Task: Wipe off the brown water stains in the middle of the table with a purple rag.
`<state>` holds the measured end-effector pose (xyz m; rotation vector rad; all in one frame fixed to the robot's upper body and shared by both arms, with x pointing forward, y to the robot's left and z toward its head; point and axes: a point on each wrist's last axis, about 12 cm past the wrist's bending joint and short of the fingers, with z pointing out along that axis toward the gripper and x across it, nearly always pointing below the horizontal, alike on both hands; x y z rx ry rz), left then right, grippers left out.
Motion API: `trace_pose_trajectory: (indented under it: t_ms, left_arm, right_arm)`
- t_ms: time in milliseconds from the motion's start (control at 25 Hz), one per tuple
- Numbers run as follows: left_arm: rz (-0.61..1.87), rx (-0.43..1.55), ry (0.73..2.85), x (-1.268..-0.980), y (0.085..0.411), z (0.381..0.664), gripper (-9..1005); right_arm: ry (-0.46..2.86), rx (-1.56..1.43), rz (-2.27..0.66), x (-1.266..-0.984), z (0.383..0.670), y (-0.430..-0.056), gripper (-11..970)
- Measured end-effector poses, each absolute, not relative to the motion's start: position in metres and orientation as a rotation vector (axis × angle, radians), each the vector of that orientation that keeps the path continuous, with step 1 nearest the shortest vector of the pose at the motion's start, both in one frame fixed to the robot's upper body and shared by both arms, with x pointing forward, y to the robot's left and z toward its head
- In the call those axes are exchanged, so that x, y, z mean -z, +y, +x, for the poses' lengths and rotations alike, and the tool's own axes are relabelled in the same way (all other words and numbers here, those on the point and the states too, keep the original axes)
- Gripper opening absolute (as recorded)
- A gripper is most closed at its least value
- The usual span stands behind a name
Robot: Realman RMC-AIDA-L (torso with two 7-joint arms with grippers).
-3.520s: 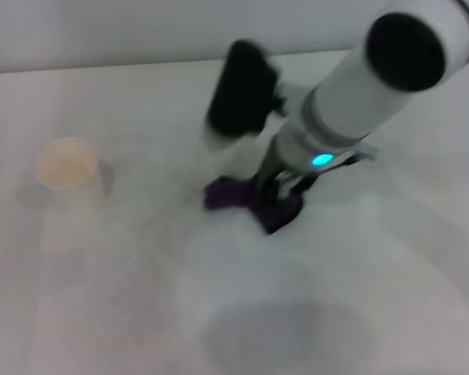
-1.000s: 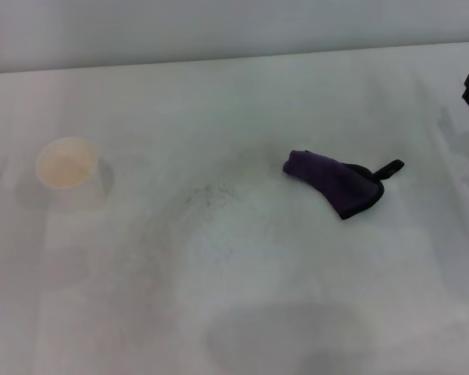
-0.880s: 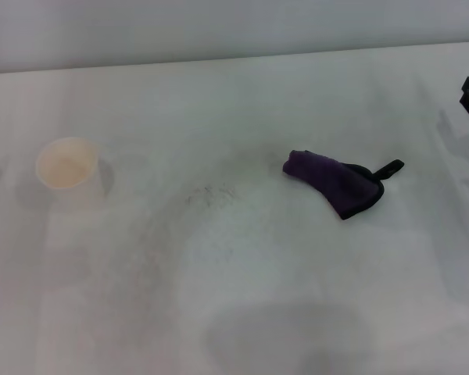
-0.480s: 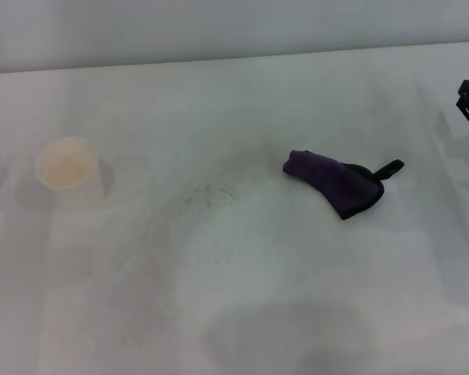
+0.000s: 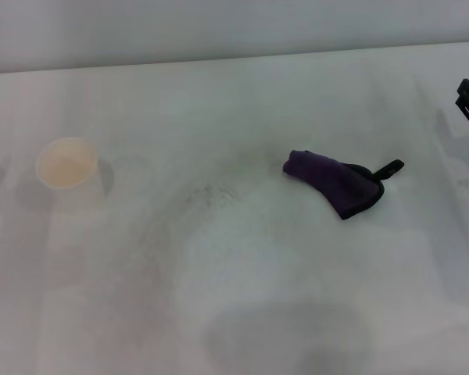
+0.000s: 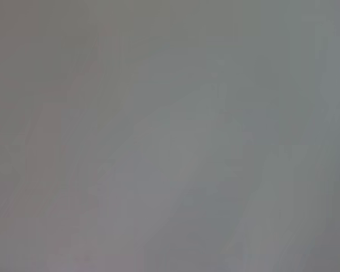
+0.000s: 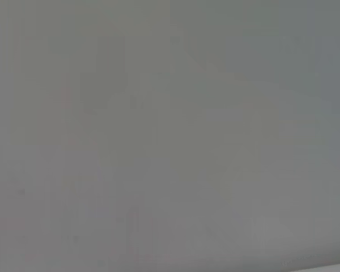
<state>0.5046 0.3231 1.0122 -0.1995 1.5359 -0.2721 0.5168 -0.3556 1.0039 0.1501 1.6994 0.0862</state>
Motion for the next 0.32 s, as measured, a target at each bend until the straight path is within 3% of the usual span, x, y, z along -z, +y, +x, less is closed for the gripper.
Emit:
trace_pose_trajectory:
  t_ms: [320]
  left_arm:
    - [-0.203,0.265,1.516,-1.0161,0.3233,0.5095,887]
  right_arm:
    - [1.689,-0.082,0.150,-1.0064,0.5193,-0.3571,757]
